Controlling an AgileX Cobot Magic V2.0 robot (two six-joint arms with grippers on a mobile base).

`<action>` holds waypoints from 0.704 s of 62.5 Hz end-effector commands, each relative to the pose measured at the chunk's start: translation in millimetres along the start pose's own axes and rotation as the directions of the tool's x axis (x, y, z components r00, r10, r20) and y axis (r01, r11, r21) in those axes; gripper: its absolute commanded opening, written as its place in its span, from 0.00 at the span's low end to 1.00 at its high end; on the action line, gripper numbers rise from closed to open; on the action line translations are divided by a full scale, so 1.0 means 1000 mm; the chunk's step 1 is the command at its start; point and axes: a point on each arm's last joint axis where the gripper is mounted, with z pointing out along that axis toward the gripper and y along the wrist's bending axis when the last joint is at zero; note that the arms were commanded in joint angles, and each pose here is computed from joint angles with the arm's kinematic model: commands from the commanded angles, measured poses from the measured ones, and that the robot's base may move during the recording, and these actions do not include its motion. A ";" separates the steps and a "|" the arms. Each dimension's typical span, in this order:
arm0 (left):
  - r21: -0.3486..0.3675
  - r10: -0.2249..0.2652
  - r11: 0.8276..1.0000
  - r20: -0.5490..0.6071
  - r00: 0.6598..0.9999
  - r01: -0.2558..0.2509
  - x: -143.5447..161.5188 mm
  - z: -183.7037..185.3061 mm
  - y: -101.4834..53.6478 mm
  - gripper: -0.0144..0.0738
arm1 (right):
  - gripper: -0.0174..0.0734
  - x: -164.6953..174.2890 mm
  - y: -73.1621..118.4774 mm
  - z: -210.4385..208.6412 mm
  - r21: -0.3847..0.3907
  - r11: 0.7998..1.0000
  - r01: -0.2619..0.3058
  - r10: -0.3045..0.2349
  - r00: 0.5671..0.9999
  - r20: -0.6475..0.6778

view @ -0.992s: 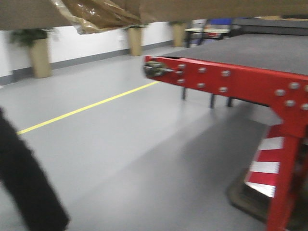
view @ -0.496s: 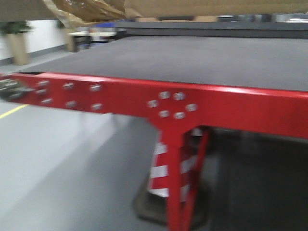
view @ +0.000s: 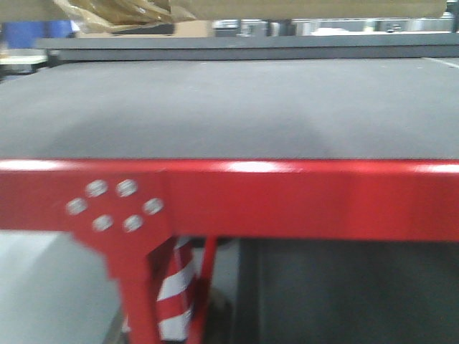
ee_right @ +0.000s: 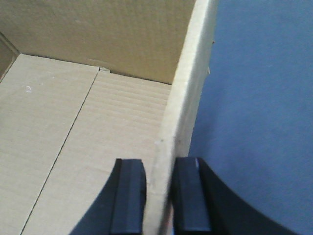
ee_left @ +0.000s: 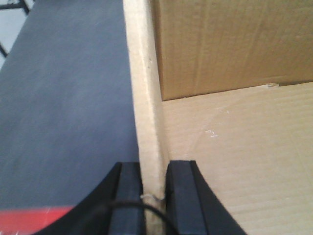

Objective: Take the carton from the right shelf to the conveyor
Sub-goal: 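Hold the carton while the base drives up to the red conveyor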

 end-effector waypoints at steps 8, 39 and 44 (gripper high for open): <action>-0.093 0.035 0.995 0.055 0.998 -0.030 -0.006 -0.004 0.011 0.15 | 0.12 -0.003 0.000 -0.008 0.003 1.000 0.011 -0.011 0.999 0.041; -0.093 0.035 0.995 0.055 0.998 -0.030 -0.006 -0.004 0.011 0.15 | 0.12 -0.003 0.000 -0.008 0.003 1.000 0.011 -0.011 0.999 0.041; -0.093 0.035 0.995 0.055 0.998 -0.030 -0.006 -0.004 0.011 0.15 | 0.12 -0.003 0.000 -0.008 0.003 1.000 0.011 -0.011 0.999 0.041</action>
